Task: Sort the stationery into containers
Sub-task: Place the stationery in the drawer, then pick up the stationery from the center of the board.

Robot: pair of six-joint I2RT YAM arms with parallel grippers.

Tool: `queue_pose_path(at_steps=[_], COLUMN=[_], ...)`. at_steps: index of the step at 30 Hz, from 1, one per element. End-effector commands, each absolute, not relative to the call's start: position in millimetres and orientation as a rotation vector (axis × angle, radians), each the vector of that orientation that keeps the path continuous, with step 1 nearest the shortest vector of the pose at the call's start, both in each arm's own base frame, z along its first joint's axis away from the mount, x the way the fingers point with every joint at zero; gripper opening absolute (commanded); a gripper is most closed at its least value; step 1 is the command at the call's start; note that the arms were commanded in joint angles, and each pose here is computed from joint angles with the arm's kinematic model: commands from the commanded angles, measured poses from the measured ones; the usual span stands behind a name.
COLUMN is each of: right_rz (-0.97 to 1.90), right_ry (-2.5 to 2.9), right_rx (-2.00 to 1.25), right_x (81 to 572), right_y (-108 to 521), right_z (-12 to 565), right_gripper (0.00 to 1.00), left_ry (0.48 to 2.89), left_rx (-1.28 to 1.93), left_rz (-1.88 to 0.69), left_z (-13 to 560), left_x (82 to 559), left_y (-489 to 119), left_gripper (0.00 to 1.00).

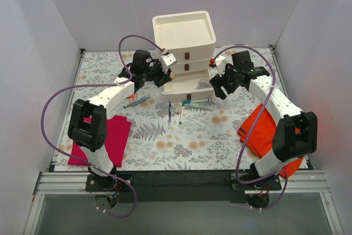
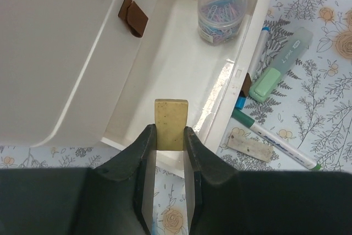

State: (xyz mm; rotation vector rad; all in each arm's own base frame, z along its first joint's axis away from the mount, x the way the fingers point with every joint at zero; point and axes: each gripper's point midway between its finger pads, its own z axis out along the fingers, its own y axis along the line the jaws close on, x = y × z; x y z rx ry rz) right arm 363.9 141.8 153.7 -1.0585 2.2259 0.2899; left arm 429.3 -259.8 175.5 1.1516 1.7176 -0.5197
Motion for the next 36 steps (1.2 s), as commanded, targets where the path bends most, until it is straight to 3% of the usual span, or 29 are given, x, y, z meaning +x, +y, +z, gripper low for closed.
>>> queue_pose_path(at_steps=[1,6,13,15,18,23,25,30,36], right_rz=[0.285,0.293,0.332,0.37,0.387,0.396,0.411,0.577,0.738], right_ry=[2.181,2.179,2.182,2.181,2.183,2.179,2.17,2.084,1.992], right_rx=[-1.051,-1.05,-1.03,-1.02,-1.015,-1.01,-1.02,-1.167,-1.286], right_x=[370,371,369,367,370,373,368,322,285], right_y=[142,143,147,151,155,156,158,202,268], right_z=[162,163,164,166,166,168,170,162,140], right_gripper=[0.81,0.81,0.8,0.81,0.81,0.8,0.8,0.75,0.72], left_ry=[1.698,1.746,1.78,1.778,1.798,1.802,1.799,1.741,1.914], left_rx=[1.159,1.113,0.977,0.944,0.905,0.849,0.817,0.627,0.331], left_rz=[-0.548,-0.515,-0.475,-0.49,-0.507,-0.494,-0.459,-0.246,-0.068], left_z=[181,176,199,210,210,214,222,260,213], left_x=[430,436,442,434,431,433,432,421,403], left_y=[-272,-268,-259,-256,-255,-251,-244,-191,-108], left_gripper=[0.2,0.36,0.4,0.5,0.54,0.56,0.73,0.72,0.82])
